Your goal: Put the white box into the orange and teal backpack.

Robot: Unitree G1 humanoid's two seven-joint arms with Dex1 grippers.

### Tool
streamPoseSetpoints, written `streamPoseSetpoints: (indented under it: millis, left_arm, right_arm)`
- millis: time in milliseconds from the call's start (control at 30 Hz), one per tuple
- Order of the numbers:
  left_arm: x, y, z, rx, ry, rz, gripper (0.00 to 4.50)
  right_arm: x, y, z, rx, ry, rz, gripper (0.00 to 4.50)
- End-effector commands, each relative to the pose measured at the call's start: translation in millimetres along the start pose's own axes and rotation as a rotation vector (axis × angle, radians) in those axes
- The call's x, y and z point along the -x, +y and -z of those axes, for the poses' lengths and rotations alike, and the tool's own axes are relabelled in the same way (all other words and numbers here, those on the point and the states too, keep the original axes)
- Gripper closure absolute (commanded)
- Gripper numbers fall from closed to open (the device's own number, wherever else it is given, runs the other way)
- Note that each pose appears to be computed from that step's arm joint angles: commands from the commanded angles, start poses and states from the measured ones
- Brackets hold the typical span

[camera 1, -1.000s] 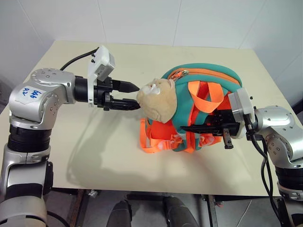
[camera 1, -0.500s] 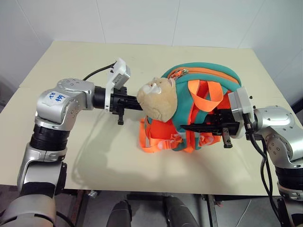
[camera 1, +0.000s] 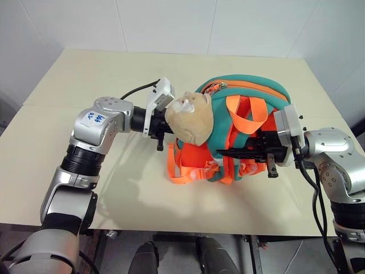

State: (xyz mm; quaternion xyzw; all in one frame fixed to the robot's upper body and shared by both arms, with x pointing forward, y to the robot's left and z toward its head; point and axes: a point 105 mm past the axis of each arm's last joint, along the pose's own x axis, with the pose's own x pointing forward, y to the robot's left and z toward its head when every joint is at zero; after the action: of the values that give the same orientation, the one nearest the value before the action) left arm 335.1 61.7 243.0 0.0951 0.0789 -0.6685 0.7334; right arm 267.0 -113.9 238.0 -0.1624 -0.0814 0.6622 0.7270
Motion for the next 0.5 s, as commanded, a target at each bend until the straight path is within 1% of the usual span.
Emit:
streamPoseSetpoints:
  millis: [33,67,167,267,400,433,467,500]
  left_arm:
    - [21.6,-11.5,-36.2,-0.08,-0.071,0.015,4.5]
    - [28.2,-15.8,-37.8,-0.08,-0.063,0.028,4.5]
    - [49.2,-24.9,-43.9,-0.075,-0.064,0.024,3.88]
    - [67.3,-26.1,-46.2,-0.071,-0.065,-0.027,2.95]
    - [99.9,-26.7,-37.4,-0.018,-0.055,-0.118,1.66]
    - [107.0,-28.8,-34.8,-0.002,-0.07,-0.128,1.4]
    - [111.5,-30.7,-33.1,0.008,-0.08,-0.133,1.01]
    - [114.5,-33.2,-32.4,0.021,-0.097,-0.129,0.74]
  right_arm:
    - [-1.4,1.8,-11.1,0.058,-0.013,-0.004,4.48]
    - [-1.4,2.0,-10.8,0.057,-0.013,-0.004,4.48]
    - [-1.6,1.9,-10.6,0.055,-0.014,-0.002,4.48]
    - [-1.8,1.6,-10.0,0.054,-0.015,-0.001,4.48]
    - [-0.7,0.7,-9.2,0.054,-0.013,0.001,4.48]
    - [-0.4,0.3,-9.2,0.054,-0.013,0.001,4.48]
    - [-0.2,0.1,-9.2,0.055,-0.013,0.001,4.48]
    - [0.0,0.0,-9.2,0.055,-0.013,0.002,4.48]
